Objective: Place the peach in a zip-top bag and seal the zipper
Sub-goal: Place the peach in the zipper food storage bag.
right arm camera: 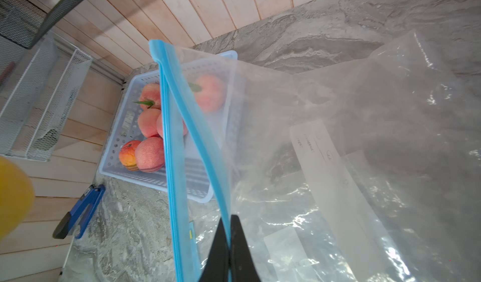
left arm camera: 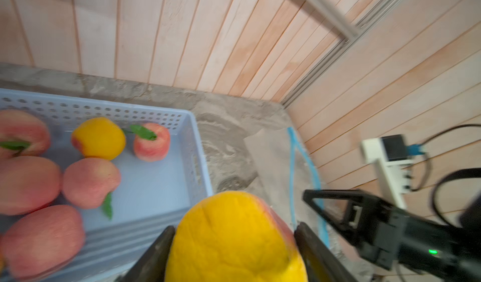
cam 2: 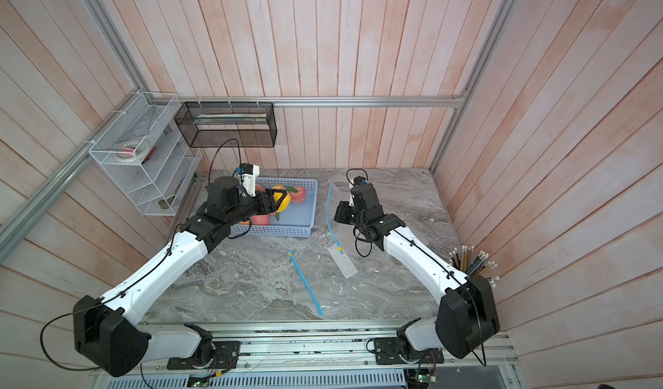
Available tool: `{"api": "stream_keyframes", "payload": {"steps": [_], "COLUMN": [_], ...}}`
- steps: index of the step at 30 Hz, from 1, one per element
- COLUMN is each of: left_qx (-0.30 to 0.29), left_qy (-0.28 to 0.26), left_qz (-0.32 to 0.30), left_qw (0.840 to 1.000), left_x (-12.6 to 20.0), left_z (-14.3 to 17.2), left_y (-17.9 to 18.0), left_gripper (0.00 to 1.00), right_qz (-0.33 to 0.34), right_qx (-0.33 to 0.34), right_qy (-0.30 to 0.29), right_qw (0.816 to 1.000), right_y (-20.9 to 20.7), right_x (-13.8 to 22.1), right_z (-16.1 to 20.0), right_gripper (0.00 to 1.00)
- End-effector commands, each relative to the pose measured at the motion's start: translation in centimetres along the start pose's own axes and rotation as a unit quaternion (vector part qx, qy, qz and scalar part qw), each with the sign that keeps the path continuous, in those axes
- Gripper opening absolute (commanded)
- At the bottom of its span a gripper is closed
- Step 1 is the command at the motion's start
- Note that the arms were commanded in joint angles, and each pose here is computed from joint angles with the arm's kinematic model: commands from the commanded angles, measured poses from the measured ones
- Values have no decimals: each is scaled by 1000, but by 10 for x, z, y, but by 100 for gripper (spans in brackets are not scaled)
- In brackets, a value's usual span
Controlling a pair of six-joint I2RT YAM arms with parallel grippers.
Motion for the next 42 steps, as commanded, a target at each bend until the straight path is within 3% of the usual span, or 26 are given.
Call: {"api": "stream_keyframes", "payload": {"steps": [1,6,11,25,33,42], "left_qx": [61,100,115,105,81,40], "left_qy": [-27,-16,-1,22,32,58], "left_qz": [159,293,342,316,205,130], "left_qw": [985,951,932,943,975,989], "left_x": [9,4,-13,-63,-87,-99], "left_z": [-2,18,28,36,47,59], "left_y": [-35,-60,-61,-47,-20,-1], "left_gripper": [57,57,56,52,49,48], "right_qz": [-58,-78,-86,-116,-133,-160], "right_qx": [-12,-23,-33,-56,-56,-67], "right_qy": [-6,5,1,10,14,-5], "right_qw": [998,997,996,992,989,985], "right_y": [16,23,26,37,40,39], "right_x": [8,3,-1,-6,-2,16], "right_z": [-9,-15,-19,-26,-27,-29], "right_gripper": [0,0,0,0,0,0]}}
Point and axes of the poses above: each gripper's point midway between its finger pads, its own x axis back along the fingers, its own y axis along the line the jaws close on, z = x × y, the point moved 7 cm from there along x, back along the fingers, and after that the axes turned 4 degrees about x, right-handed, at the moved point
